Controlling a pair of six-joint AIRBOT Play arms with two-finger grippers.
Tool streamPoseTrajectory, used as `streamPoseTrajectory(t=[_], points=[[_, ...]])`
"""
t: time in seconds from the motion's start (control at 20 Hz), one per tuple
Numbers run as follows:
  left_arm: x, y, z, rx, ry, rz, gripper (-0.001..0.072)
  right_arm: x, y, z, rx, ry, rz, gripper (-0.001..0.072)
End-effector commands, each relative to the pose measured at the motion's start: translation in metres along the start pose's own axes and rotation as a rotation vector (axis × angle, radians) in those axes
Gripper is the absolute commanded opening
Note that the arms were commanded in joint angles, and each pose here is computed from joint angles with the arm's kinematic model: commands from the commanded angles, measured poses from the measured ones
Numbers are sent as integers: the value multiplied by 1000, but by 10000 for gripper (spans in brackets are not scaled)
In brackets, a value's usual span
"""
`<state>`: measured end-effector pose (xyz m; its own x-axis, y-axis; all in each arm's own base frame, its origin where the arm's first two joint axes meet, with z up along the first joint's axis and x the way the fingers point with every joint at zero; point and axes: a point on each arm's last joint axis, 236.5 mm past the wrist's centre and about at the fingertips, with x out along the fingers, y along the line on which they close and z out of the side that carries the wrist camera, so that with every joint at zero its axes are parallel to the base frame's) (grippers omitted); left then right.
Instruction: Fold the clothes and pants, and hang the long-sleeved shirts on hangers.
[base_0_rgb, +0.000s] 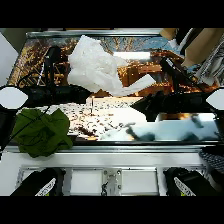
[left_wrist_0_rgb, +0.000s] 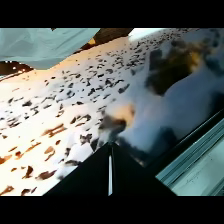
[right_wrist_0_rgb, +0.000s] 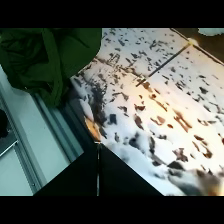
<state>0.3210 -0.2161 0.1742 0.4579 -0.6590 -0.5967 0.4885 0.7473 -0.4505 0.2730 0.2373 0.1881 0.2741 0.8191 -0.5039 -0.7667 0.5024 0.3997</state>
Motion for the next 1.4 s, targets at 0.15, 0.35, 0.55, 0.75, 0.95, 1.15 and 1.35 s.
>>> streamPoseTrajectory(t=[0.15, 0.35, 0.55, 0.75, 0.95, 1.15, 1.35], points=[[0, 0, 0, 1, 0, 0, 15, 0, 0, 0, 0, 1, 1, 17], [0, 0, 4, 1, -16, 2, 16, 0, 0, 0, 0, 1, 1, 17], [-21, 49, -12, 21, 81, 178, 711, 0, 0, 0, 0, 1, 1, 17], [-106, 194, -76, -138, 319, 727, 711, 0, 0, 0, 0, 1, 1, 17], [-167, 284, -153, -403, 377, 960, 711, 0, 0, 0, 0, 1, 1, 17], [-205, 325, -212, -635, 326, 1054, 712, 0, 0, 0, 0, 1, 1, 17], [-181, 334, -232, -786, 189, 966, 712, 0, 0, 0, 0, 1, 1, 17]])
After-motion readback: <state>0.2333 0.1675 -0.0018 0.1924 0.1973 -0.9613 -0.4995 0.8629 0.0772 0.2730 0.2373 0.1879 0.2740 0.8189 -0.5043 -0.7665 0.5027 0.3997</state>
